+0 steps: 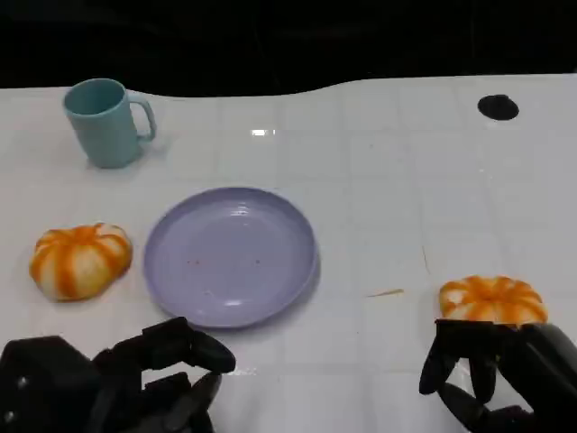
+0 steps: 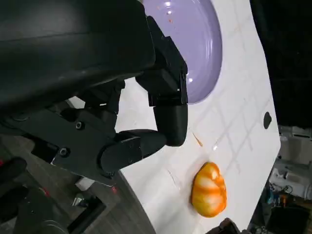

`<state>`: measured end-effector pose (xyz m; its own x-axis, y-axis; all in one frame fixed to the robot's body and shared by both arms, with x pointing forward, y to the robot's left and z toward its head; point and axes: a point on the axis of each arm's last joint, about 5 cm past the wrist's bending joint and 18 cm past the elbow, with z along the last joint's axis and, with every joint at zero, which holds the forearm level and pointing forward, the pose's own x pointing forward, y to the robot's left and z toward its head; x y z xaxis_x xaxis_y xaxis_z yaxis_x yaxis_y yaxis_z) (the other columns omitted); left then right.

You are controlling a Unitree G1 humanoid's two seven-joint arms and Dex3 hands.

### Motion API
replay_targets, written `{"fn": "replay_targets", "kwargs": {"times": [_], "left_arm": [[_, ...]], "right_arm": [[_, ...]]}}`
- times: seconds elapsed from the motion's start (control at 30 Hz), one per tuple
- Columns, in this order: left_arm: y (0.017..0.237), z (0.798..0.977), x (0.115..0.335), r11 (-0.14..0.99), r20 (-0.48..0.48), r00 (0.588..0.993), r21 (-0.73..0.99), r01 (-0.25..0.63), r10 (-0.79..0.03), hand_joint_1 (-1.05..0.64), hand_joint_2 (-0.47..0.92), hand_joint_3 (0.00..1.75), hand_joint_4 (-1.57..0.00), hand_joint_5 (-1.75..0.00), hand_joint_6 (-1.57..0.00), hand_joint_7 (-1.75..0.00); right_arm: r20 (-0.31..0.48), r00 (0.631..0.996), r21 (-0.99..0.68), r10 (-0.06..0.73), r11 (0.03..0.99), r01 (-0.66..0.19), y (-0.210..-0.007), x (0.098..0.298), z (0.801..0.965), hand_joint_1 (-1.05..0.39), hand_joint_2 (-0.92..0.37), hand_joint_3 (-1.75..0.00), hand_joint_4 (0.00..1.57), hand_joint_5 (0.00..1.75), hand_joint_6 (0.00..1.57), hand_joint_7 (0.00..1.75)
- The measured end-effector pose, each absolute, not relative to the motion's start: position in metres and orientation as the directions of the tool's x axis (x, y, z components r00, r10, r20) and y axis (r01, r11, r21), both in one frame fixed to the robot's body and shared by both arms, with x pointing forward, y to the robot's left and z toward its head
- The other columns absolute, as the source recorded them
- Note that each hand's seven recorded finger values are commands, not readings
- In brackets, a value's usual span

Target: Grasp the bread from the table and place it into the plate.

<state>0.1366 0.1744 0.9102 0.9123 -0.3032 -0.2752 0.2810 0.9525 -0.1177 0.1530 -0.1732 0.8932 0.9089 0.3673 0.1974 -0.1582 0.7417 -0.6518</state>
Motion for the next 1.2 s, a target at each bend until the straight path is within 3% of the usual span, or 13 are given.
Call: {"fn": "replay_targets", "kwargs": {"times": [0.63, 0.8, 0.93, 1.07, 1.2], "left_arm": [[0.175, 0.91, 0.137, 0.952, -0.269, 0.914, -0.114, 0.283, -0.304, -0.28, 0.76, 0.76, -0.67, -1.75, -0.63, -1.29], [0.175, 0.91, 0.137, 0.952, -0.269, 0.914, -0.115, 0.283, -0.304, -0.28, 0.76, 0.75, -0.67, -1.75, -0.63, -1.3], [0.175, 0.91, 0.137, 0.952, -0.269, 0.914, -0.115, 0.283, -0.304, -0.29, 0.77, 0.75, -0.68, -1.75, -0.63, -1.3], [0.175, 0.91, 0.137, 0.953, -0.269, 0.914, -0.111, 0.283, -0.303, -0.29, 0.77, 0.74, -0.69, -1.75, -0.64, -1.31], [0.175, 0.91, 0.137, 0.953, -0.264, 0.916, -0.108, 0.284, -0.303, -0.29, 0.77, 0.73, -0.7, -1.75, -0.64, -1.31]], "right_arm": [[0.197, 0.909, -0.652, 0.367, 0.742, -0.158, -0.173, 0.153, 0.893, -0.19, -0.33, -1.22, 0.91, 1.73, 0.86, 1.28], [0.202, 0.909, -0.647, 0.363, 0.747, -0.155, -0.173, 0.153, 0.894, -0.2, -0.33, -1.15, 0.82, 1.72, 0.88, 1.01], [0.211, 0.912, -0.65, 0.353, 0.747, -0.139, -0.173, 0.154, 0.899, -0.22, -0.34, -1.08, 0.8, 1.51, 0.89, 0.84], [0.215, 0.912, -0.663, 0.349, 0.738, -0.126, -0.172, 0.154, 0.905, -0.24, -0.36, -0.98, 0.84, 1.33, 0.91, 0.71], [0.231, 0.903, -0.695, 0.362, 0.711, -0.107, -0.172, 0.153, 0.912, -0.23, -0.35, -0.93, 0.82, 1.33, 0.91, 0.65]]}}
